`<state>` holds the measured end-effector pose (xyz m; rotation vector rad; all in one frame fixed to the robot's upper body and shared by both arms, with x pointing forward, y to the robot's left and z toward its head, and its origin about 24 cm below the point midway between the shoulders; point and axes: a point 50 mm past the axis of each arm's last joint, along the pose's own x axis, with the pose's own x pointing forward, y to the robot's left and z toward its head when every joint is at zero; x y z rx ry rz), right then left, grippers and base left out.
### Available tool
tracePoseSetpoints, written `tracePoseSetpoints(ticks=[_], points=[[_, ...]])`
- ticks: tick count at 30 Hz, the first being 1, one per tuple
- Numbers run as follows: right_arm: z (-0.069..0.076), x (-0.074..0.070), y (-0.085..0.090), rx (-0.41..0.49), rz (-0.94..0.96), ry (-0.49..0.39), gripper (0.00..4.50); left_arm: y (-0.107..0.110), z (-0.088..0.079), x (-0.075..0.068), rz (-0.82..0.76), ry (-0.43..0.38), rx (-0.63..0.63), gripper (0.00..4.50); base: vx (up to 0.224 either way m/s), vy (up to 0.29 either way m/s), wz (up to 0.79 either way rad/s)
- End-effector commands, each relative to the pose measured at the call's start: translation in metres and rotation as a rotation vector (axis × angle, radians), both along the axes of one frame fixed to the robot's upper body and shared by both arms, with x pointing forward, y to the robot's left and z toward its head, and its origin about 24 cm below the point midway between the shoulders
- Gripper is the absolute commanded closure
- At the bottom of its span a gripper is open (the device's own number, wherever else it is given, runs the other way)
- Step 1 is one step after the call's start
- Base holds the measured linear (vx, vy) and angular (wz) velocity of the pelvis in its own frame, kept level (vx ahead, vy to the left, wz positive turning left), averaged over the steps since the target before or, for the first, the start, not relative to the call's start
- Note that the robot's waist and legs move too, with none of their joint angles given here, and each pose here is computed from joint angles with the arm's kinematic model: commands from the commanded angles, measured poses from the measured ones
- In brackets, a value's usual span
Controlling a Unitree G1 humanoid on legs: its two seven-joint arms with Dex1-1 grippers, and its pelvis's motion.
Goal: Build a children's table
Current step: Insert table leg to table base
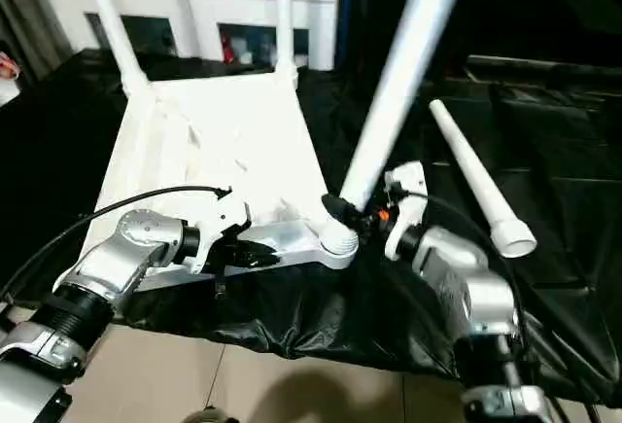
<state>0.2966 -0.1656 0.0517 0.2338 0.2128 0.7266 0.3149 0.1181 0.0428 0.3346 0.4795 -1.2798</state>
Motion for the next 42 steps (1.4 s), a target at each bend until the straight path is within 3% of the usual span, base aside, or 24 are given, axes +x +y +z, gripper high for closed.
tracePoseSetpoints(ticks=[1, 7, 11, 17, 23, 30, 42], points=[[-0.032, -0.015, -0.006, -0.085, -0.045, 0.136, 2.63, 0.011, 0.022, 0.018, 0.103, -0.105, -0.007, 4.5, 0.0, 0.0, 0.0], [-0.031, -0.019, -0.002, -0.076, -0.083, 0.107, 2.63, 0.011, 0.021, 0.019, 0.108, -0.108, -0.008, 4.5, 0.0, 0.0, 0.0], [-0.031, -0.02, 0.004, -0.119, -0.038, 0.094, 2.63, 0.01, 0.021, 0.017, 0.092, -0.107, -0.007, 4.5, 0.0, 0.0, 0.0], [-0.026, -0.011, 0.014, -0.241, 0.102, 0.074, 2.63, 0.011, 0.02, 0.013, 0.055, -0.113, 0.011, 4.5, 0.0, 0.0, 0.0], [-0.022, 0.0, 0.021, -0.312, 0.242, 0.078, 2.63, 0.015, 0.021, 0.011, 0.031, -0.111, 0.03, 4.5, 0.0, 0.0, 0.0], [-0.022, 0.002, 0.021, -0.346, 0.337, 0.094, 2.63, 0.018, 0.024, 0.009, -0.028, -0.108, 0.053, 4.5, 0.0, 0.0, 0.0], [-0.02, -0.016, 0.014, -0.308, 0.617, 0.071, 2.63, 0.025, 0.046, -0.001, -0.253, -0.072, 0.046, 4.5, 0.0, 0.0, 0.0]])
